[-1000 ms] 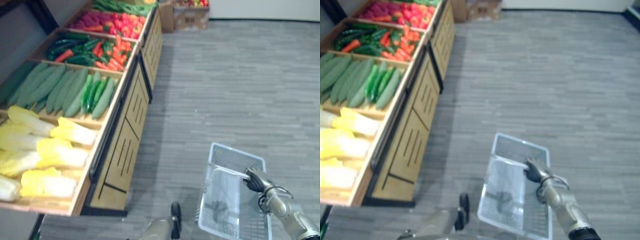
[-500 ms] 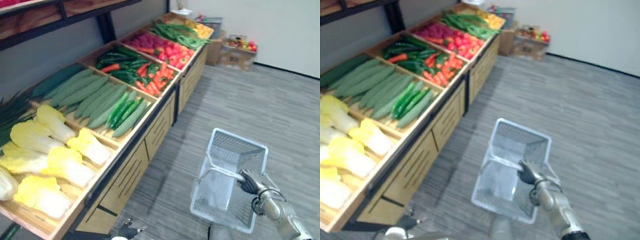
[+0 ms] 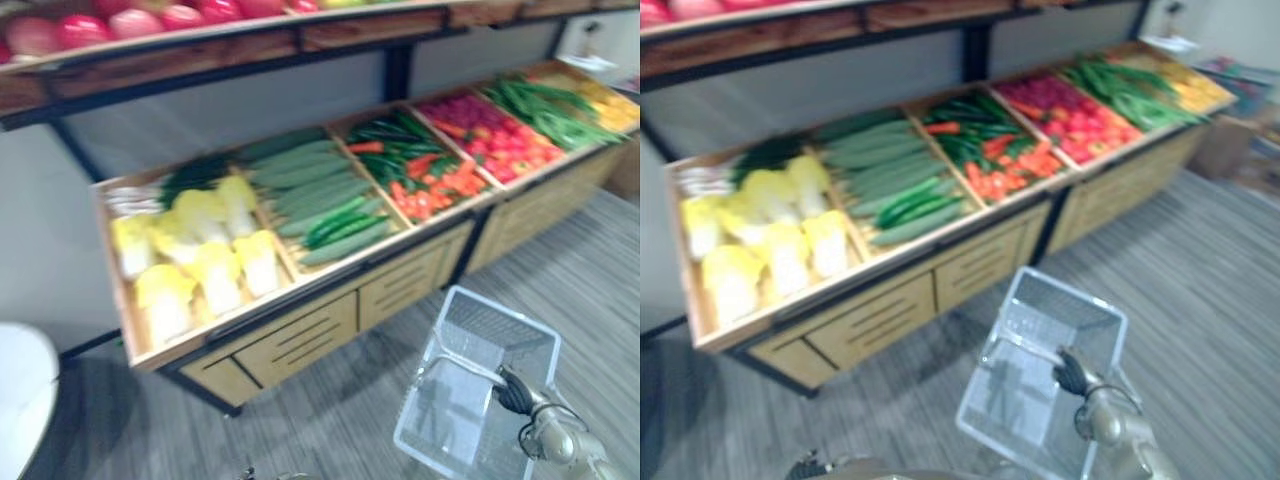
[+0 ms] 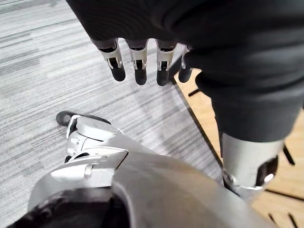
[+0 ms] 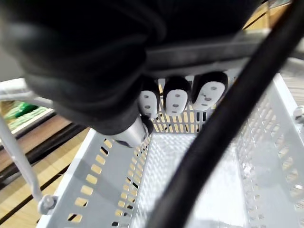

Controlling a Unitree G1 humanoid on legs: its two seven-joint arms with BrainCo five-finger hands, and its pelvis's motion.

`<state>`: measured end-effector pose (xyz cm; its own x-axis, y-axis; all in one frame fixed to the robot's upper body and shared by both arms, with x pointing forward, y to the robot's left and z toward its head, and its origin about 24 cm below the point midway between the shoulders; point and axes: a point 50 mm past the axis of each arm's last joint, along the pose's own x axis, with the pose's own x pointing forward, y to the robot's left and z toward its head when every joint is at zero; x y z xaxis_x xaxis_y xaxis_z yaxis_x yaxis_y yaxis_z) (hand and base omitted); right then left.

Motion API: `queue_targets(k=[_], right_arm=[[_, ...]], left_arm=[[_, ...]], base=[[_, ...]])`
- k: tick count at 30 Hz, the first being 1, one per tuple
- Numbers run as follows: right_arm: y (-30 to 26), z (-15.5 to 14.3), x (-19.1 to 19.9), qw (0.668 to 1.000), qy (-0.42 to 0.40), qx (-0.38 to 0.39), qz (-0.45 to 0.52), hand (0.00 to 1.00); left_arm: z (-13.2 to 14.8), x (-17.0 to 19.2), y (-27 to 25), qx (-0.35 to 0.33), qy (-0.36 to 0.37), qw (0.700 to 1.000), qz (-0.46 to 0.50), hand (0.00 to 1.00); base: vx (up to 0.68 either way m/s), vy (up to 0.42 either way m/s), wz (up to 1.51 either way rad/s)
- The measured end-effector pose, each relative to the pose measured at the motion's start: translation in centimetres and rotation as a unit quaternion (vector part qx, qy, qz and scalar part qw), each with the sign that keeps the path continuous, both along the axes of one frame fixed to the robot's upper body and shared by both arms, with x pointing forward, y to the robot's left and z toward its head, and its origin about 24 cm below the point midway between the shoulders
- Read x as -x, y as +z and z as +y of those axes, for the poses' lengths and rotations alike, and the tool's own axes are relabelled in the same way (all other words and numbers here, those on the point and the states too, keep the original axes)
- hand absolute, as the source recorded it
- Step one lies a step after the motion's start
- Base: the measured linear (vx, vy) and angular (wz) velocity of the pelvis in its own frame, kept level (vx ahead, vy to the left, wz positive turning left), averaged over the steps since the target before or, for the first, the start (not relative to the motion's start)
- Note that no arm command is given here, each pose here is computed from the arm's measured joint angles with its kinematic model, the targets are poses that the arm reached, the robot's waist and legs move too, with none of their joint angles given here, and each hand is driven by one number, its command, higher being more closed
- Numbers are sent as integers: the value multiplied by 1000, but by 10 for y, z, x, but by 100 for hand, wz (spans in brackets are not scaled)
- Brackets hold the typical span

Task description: Pick vegetable in the basket

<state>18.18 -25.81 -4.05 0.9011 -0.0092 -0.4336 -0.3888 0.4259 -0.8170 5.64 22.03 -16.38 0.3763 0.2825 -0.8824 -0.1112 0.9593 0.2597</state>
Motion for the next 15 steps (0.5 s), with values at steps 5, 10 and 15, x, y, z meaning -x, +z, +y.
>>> queue_targets(k=[5,10,15], right_arm=[[0,-1,-1,999,-29,-18,-13,100],[-6,9,-5,999,-24,-29,-2,100],[-3,24,-16,999,6,-43,-17,100]], left_arm=[[-5,0,-1,6,-2,1000,4,0],[-3,-5,0,4,1,1000,-2,0],[-3,17,-4,5,5,999,31,0]], base=[[-31,43,100],[-42,128,51],[-4,99,-25]])
